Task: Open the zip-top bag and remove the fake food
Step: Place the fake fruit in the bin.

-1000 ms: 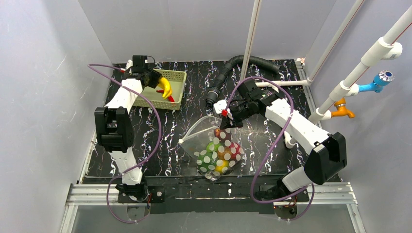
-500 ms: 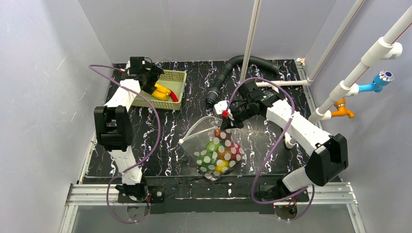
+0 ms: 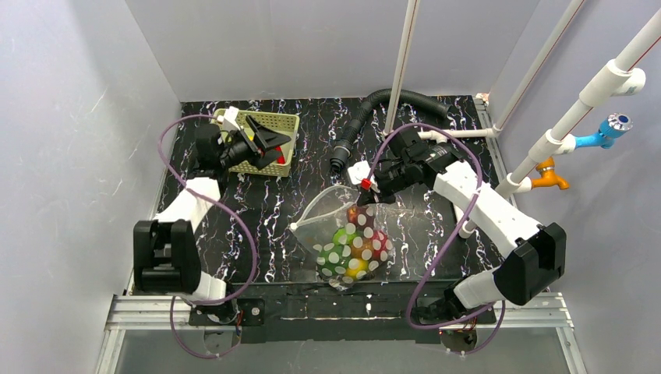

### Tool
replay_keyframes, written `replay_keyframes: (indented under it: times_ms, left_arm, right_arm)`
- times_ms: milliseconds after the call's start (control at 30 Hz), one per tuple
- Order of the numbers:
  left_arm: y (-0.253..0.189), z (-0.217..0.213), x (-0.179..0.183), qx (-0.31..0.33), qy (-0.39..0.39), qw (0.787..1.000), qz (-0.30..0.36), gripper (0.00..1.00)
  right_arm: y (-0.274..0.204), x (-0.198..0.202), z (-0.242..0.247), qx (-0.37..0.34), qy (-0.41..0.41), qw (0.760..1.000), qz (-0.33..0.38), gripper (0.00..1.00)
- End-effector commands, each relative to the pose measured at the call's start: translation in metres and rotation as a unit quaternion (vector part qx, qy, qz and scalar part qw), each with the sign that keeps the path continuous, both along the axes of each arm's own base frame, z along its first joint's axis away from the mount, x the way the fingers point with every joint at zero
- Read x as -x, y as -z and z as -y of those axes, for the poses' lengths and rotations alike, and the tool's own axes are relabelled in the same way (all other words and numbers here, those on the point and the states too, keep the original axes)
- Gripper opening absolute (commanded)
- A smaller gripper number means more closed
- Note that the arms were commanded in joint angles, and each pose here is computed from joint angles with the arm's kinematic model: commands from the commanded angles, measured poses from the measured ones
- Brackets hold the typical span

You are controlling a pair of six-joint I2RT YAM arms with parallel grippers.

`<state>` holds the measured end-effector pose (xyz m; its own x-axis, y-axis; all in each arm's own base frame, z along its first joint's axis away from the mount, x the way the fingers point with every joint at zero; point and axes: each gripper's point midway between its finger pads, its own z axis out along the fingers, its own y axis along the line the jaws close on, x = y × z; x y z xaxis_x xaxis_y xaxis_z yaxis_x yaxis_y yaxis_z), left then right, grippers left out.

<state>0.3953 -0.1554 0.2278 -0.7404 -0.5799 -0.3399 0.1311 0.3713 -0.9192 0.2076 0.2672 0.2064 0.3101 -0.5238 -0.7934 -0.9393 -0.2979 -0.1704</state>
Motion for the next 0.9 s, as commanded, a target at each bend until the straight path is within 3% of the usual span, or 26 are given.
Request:
replay_keyframes:
  times_ms: [0,167,333,533,667,767,867]
  left_arm:
    - [-0.049,0.041,0.075,0.011,0.148,0.983,0.105,0.92]
    - [-0.047,0.076,0.131,0.003,0.225,0.969,0.105,0.72]
    - [-0.047,0.090,0.159,-0.006,0.254,0.961,0.107,0.71]
    - [-0.012,0.086,0.161,-0.075,0.246,0.964,0.074,0.75]
    - [0.004,0.070,0.160,-0.158,0.229,0.957,0.085,0.97]
    - [0.003,0.066,0.152,-0.193,0.231,0.947,0.111,0.98]
    - [0.013,0.066,0.144,-0.213,0.247,0.939,0.105,0.98]
  right_arm:
    - [-0.029,-0.006,0.002,-0.010,-0.011,0.999,0.037,0.01]
    - [-0.043,-0.013,0.001,-0.002,-0.025,0.998,0.052,0.01]
    - [-0.058,-0.025,-0.005,-0.001,-0.034,0.997,0.068,0.01]
    - [-0.065,-0.037,-0.017,-0.013,0.003,0.999,0.031,0.03]
    - [-0.044,-0.021,-0.013,-0.032,0.040,0.998,-0.048,0.44]
    - [-0.017,-0.001,0.000,-0.037,0.059,0.995,-0.074,0.76]
    - [0.004,0.020,0.021,-0.025,0.063,0.994,-0.080,0.90]
